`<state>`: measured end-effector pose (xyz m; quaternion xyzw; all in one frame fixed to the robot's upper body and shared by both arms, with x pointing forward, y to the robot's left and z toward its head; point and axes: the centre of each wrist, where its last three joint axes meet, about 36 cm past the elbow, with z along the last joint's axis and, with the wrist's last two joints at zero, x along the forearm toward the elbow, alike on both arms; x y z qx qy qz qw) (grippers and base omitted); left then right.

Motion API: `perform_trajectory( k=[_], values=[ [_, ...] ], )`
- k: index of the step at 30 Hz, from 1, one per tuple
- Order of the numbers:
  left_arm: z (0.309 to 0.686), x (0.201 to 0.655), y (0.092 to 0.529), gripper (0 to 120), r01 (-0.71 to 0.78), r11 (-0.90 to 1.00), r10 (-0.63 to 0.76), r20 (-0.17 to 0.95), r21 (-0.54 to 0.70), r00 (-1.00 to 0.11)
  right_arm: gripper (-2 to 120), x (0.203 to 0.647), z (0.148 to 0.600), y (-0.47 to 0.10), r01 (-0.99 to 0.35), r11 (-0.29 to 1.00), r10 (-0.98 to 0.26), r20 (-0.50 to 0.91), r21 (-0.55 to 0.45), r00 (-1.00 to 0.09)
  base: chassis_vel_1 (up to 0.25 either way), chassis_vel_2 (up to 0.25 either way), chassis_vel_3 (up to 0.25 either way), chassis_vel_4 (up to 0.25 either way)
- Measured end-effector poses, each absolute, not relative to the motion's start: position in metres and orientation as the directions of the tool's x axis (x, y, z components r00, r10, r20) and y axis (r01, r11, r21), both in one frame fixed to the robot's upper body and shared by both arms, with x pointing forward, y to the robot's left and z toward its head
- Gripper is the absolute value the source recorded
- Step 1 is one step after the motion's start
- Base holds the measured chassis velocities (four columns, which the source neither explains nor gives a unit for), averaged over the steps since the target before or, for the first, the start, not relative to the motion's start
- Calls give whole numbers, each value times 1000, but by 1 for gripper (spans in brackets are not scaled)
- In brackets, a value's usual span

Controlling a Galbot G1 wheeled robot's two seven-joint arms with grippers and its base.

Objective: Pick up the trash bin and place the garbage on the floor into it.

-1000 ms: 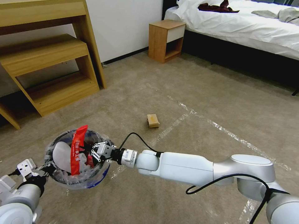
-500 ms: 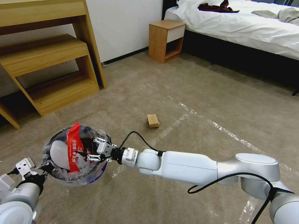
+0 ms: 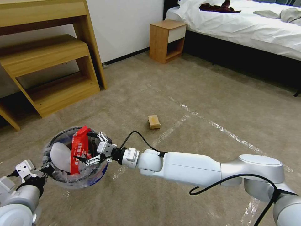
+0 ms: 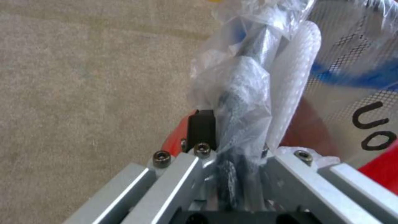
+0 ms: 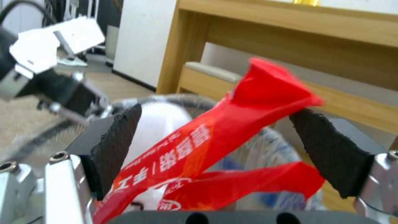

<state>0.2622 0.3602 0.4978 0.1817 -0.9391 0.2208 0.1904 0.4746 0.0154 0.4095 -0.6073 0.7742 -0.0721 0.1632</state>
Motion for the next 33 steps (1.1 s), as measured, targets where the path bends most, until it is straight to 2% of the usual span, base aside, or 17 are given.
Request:
perform_trajectory(
  k=[18, 23, 33],
  values=[
    [496, 262, 361, 0, -430, 835, -260, 442, -344, -858, 83, 485, 474, 5, -888, 381, -878, -400, -257, -261, 0, 0, 0, 0],
    [496, 262, 362, 0, -431, 836, -263, 441, -340, -858, 83, 487, 496, -13, -882, 431, -844, -430, -193, -319, 0, 0, 0, 0],
    [497, 263, 364, 0, -433, 834, -267, 436, -342, -859, 82, 469, 470, -7, -904, 389, -876, -375, -178, -303, 0, 0, 0, 0]
  ],
)
